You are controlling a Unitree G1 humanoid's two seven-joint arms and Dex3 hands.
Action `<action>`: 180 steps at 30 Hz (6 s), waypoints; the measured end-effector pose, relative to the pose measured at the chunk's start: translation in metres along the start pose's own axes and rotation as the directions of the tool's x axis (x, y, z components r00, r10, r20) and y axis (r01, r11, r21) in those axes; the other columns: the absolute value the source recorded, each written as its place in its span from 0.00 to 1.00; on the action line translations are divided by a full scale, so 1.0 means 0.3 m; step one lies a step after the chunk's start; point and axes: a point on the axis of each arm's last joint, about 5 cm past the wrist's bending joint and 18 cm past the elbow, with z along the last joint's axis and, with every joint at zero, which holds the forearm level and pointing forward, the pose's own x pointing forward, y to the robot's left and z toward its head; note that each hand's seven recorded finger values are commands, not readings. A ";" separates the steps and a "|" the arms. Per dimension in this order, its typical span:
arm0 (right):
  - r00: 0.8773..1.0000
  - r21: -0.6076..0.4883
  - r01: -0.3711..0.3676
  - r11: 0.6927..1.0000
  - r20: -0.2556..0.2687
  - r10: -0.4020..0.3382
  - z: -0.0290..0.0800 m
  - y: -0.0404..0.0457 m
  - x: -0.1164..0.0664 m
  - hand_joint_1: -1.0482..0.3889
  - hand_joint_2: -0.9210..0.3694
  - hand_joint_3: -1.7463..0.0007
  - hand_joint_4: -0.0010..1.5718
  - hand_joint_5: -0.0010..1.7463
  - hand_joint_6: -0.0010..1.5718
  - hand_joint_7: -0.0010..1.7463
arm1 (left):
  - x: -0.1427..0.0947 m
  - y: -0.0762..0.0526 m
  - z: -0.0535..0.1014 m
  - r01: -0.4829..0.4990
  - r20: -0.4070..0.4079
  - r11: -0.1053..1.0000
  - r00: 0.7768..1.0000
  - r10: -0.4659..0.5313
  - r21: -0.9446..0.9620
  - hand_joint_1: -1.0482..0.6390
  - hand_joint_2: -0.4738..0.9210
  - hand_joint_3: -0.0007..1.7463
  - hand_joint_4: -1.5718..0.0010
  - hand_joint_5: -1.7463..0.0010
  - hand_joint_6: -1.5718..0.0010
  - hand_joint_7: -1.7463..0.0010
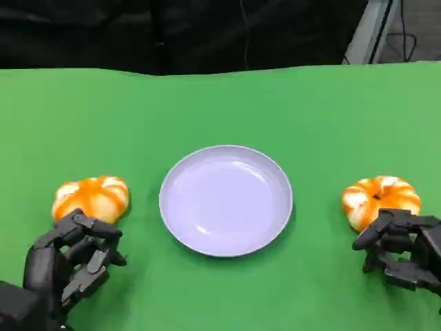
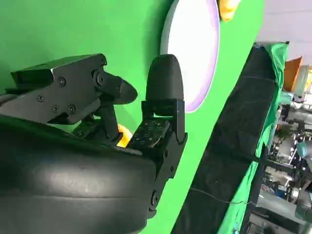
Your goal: Grasp the bread from the table and place it into the plate.
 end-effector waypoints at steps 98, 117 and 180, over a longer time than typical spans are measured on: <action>1.000 -0.013 0.009 1.000 -0.001 -0.009 0.001 0.002 0.001 0.81 0.10 0.59 0.57 0.79 0.59 0.57 | -0.013 0.042 0.060 0.098 0.228 0.961 0.961 -0.159 0.259 0.30 1.00 0.03 0.54 1.00 0.60 1.00; 1.000 -0.013 0.000 1.000 -0.003 0.000 0.001 0.001 0.001 0.79 0.10 0.59 0.57 0.80 0.60 0.57 | -0.009 0.061 0.074 0.032 0.257 0.950 0.959 -0.116 0.311 0.29 1.00 0.03 0.53 1.00 0.59 1.00; 1.000 -0.005 -0.003 1.000 -0.010 0.003 -0.002 0.000 -0.002 0.80 0.08 0.62 0.56 0.80 0.59 0.57 | 0.105 0.098 0.096 -0.030 0.162 0.530 0.966 -0.203 0.847 0.23 0.99 0.00 0.63 1.00 0.64 1.00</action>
